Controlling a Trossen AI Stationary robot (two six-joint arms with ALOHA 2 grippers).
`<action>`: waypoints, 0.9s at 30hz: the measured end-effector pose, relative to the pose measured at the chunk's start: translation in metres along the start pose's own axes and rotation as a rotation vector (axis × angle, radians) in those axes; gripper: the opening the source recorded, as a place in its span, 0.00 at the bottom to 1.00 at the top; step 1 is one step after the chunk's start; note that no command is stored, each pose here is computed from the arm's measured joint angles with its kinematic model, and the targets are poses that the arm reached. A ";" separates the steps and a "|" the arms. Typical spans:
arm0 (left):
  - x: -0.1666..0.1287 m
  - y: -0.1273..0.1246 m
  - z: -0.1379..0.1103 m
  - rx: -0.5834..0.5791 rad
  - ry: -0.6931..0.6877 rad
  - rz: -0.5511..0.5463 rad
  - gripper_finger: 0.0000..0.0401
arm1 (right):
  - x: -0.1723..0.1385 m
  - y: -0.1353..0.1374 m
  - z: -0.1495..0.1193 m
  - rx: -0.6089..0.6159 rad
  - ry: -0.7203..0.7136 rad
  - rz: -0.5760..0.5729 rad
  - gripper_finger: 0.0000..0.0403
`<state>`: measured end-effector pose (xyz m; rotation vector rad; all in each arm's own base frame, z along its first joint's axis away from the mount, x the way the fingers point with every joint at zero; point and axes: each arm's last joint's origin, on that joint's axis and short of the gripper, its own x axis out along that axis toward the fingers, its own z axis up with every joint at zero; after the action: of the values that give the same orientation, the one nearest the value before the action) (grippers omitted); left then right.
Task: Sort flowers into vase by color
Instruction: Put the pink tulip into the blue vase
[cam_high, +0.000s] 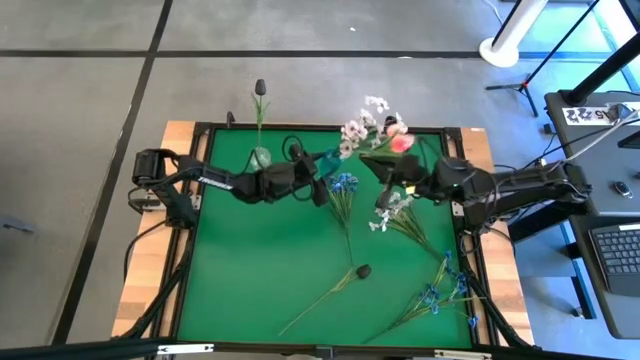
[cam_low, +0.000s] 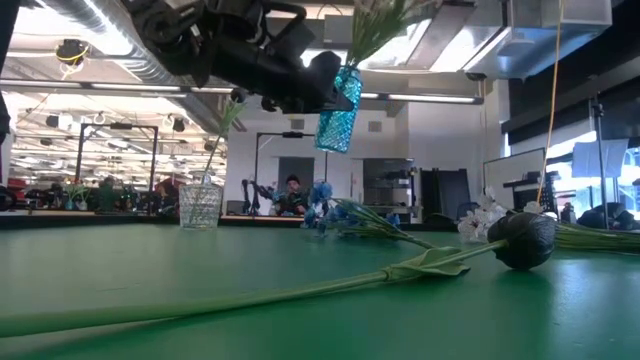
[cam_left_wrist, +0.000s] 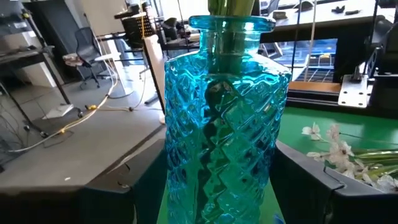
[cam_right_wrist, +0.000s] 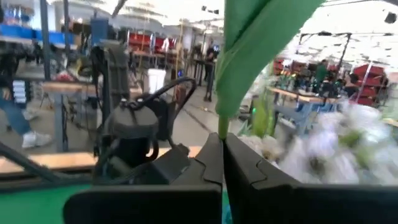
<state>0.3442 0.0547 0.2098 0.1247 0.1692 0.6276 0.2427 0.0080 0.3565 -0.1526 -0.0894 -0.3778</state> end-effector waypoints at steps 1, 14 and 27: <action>-0.001 -0.001 0.000 0.000 0.000 0.000 0.59 | 0.003 0.002 0.000 -0.011 0.021 0.004 0.00; -0.009 -0.015 0.005 0.003 -0.038 -0.005 0.59 | 0.027 0.015 -0.020 -0.084 0.220 -0.048 0.00; -0.014 -0.023 0.010 0.005 -0.083 -0.024 0.59 | 0.047 0.023 -0.049 -0.113 0.310 -0.123 0.00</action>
<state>0.3477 0.0272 0.2174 0.1534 0.0916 0.5974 0.2974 0.0044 0.3108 -0.1990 0.2293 -0.5257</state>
